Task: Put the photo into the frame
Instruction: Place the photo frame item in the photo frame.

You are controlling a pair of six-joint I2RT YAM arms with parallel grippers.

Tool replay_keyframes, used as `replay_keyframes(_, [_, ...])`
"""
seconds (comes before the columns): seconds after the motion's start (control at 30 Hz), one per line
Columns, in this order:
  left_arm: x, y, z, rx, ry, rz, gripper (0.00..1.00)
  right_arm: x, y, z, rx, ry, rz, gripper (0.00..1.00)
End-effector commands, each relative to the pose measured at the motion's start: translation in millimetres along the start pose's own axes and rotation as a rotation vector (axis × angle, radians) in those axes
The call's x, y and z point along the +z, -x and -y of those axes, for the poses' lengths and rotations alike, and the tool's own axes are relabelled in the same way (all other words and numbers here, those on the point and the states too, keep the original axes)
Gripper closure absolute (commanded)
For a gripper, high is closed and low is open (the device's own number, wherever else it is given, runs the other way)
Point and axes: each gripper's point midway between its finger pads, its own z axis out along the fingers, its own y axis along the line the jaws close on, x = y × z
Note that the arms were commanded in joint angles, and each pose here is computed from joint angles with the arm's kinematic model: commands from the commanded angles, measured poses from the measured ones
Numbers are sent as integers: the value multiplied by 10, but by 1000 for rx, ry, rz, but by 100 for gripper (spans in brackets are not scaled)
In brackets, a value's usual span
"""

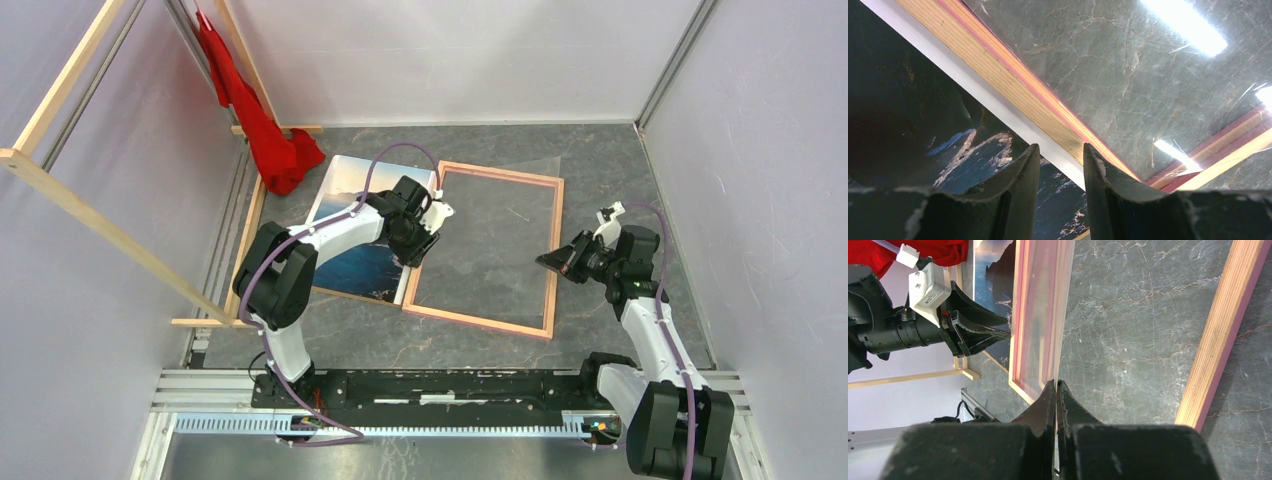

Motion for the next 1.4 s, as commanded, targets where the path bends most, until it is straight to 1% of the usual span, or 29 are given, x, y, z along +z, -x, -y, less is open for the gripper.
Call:
replay_keyframes(0.0, [-133,174,3,53,-15,64,56,-6,32,-14,-47,20,8,100])
replay_keyframes(0.17, [-246,296,-204,17,8,102,55,-24,56,-36,-68,27,18,100])
replay_keyframes(0.33, [-265,331,-443,-27,52,109,52,-40,105,-129,-91,61,27,100])
replay_keyframes(0.5, [-134,272,-565,-60,91,78,49,-59,155,-267,-114,122,46,100])
replay_keyframes(0.77, [76,208,-539,-84,81,57,48,-60,145,-411,-103,222,48,100])
replay_keyframes(1.0, [129,185,-487,-82,66,53,49,-61,162,-437,-106,231,52,100])
replay_keyframes(1.17, [164,128,-446,-76,56,39,49,-47,133,-441,-47,251,48,100])
replay_keyframes(1.37, [164,114,-433,-66,53,41,52,-68,162,-507,-21,275,63,100])
